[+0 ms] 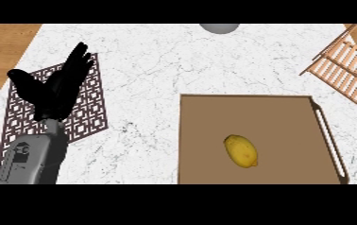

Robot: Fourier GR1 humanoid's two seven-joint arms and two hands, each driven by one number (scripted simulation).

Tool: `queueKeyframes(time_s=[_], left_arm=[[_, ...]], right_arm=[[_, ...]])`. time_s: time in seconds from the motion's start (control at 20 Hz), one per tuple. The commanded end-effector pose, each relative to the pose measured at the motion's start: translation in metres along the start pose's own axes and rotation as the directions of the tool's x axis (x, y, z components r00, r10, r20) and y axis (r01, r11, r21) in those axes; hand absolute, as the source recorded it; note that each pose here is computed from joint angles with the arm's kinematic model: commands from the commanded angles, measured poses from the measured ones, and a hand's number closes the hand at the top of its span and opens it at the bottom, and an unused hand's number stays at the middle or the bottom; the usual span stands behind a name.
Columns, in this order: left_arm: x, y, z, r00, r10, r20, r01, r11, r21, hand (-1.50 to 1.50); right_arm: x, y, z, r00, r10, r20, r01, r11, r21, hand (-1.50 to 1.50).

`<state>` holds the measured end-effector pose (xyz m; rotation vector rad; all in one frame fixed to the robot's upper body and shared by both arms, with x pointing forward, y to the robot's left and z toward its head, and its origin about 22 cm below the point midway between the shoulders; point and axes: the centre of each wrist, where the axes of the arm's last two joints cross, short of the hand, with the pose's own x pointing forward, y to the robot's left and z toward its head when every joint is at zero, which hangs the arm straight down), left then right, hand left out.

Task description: Pick the sweet potato from the tray and place it in the tiered shelf

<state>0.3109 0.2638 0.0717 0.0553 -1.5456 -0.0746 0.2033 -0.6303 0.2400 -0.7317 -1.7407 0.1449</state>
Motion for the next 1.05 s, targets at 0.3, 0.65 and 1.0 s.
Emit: queueKeyframes(time_s=[0.3, 0.65, 1.0], left_arm=[[-0.009, -0.002, 0.005, 1.000, 0.015, -0.002, -0.015, 0.999, 0.036, 0.00], [-0.011, 0.020, 0.011, 1.000, 0.014, -0.020, -0.013, 0.998, 0.055, 0.00], [-0.018, 0.013, 0.018, 1.000, 0.012, -0.026, -0.011, 0.998, 0.066, 0.00]], right_arm=[[0.023, -0.050, 0.028, 0.995, -0.081, -0.051, 0.086, 0.990, 0.112, -1.50], [0.030, -0.058, 0.031, 0.986, -0.167, 0.010, 0.163, 0.972, 0.170, -1.50], [0.039, -0.059, 0.029, 0.989, -0.119, 0.087, 0.096, 0.968, 0.230, -1.50]])
